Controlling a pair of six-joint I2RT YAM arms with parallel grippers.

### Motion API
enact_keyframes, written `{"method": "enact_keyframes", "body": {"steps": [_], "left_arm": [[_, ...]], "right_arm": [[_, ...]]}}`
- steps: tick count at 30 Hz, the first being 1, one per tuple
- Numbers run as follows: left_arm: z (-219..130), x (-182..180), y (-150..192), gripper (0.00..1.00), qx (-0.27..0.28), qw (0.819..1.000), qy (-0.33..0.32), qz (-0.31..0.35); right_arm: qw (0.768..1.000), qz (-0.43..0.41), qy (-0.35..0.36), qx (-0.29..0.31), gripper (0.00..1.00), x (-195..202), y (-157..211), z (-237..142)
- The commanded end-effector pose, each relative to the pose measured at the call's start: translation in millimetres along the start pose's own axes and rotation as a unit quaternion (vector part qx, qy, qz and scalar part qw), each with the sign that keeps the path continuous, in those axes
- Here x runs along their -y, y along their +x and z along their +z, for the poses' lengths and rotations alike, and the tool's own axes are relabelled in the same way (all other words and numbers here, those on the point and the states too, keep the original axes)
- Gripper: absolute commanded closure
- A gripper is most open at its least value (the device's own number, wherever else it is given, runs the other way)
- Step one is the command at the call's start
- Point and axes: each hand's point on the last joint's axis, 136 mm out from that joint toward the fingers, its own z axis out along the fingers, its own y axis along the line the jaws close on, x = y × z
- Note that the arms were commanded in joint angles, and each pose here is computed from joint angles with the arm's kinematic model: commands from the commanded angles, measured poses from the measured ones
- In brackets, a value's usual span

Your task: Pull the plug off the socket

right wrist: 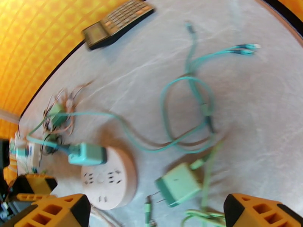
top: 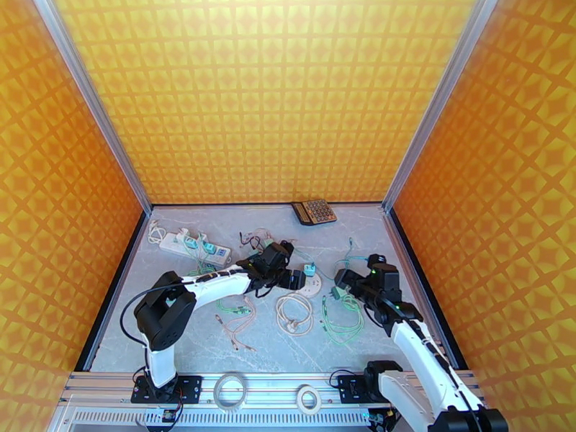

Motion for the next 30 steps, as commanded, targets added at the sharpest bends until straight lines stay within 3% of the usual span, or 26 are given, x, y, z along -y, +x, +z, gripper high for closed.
{"method": "enact_keyframes", "body": {"steps": [1,6,18,22,30], "left_arm": [[-1,3,-11,0.19,0.023,1.000,-0.003,-0.001],[17,8,-12,0.26,0.012,1.000,-0.015,0.009],[61,11,-31,0.25,0.022,0.992,-0.114,0.044],[69,12,-36,0.25,0.024,0.991,-0.116,0.062],[75,17,-32,0.29,0.005,0.983,-0.084,0.161]], "right_arm": [[1.000,-0.018,-0.016,0.008,0.01,-13,-10,3],[1.000,-0.005,-0.015,0.008,0.01,-12,-7,9],[1.000,0.008,-0.009,0.002,0.02,-5,2,15],[1.000,0.010,-0.020,-0.005,0.01,-8,5,17],[0.999,0.012,-0.029,-0.013,0.02,-10,8,20]]}}
